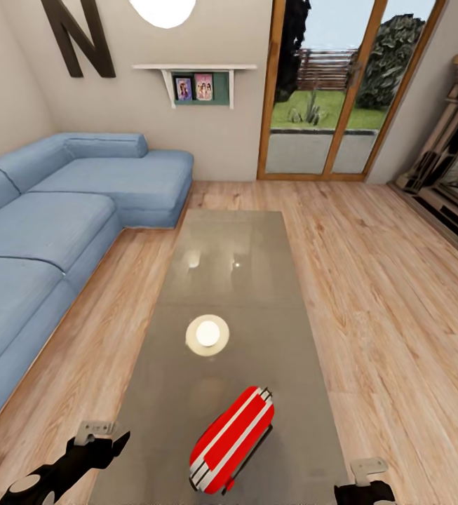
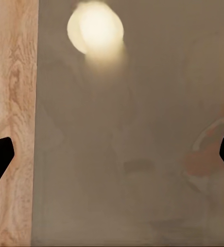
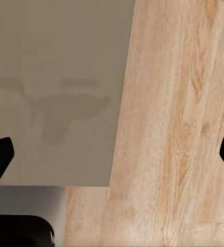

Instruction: Turn on the radio receiver that's on the table in the living room.

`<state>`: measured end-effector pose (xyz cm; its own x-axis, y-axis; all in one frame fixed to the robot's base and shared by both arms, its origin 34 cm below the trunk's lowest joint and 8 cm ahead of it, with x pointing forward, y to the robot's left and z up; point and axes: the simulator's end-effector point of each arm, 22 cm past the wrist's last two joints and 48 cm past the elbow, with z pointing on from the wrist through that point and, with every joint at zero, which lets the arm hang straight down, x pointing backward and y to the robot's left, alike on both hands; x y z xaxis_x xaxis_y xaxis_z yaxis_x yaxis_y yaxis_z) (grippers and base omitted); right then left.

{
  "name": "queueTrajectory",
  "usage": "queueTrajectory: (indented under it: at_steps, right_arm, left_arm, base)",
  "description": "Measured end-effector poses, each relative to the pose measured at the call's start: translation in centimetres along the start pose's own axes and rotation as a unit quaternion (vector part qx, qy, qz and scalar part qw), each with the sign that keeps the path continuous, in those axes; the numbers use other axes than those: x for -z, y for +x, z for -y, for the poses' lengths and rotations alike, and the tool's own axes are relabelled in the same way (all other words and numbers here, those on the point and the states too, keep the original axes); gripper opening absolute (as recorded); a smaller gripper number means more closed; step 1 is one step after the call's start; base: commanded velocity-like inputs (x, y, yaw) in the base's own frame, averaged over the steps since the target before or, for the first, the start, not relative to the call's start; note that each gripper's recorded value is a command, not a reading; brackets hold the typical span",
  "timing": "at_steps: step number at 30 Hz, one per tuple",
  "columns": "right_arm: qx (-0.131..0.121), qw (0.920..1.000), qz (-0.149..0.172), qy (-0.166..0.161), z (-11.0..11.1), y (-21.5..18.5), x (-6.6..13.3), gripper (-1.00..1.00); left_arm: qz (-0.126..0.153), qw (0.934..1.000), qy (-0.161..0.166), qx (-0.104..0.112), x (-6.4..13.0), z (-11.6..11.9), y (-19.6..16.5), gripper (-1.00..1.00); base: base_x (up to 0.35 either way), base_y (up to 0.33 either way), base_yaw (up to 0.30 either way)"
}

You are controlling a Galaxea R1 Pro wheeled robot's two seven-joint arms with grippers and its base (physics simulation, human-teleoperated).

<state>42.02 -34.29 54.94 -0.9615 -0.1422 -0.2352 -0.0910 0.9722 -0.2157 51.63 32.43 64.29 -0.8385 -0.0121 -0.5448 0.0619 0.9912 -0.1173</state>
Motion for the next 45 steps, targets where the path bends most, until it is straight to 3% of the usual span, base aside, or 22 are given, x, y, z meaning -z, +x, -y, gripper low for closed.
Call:
queueTrajectory:
  at_steps: [38,45]
  right_arm:
    - [-0.001,1.0000,0.001,-0.006,-0.2,-0.1,0.0,1.00]
    - [-0.002,0.9999,0.016,0.000,0.1,-1.6,0.3,1.00]
  left_arm:
    - [-0.007,1.0000,-0.004,-0.003,-0.1,-0.1,0.4,1.00]
    - [-0.009,0.9999,-0.004,-0.004,-0.1,-0.1,0.5,1.00]
  base:
    - [0.000,0.000,0.000]
    - [0.000,0.000,0.000]
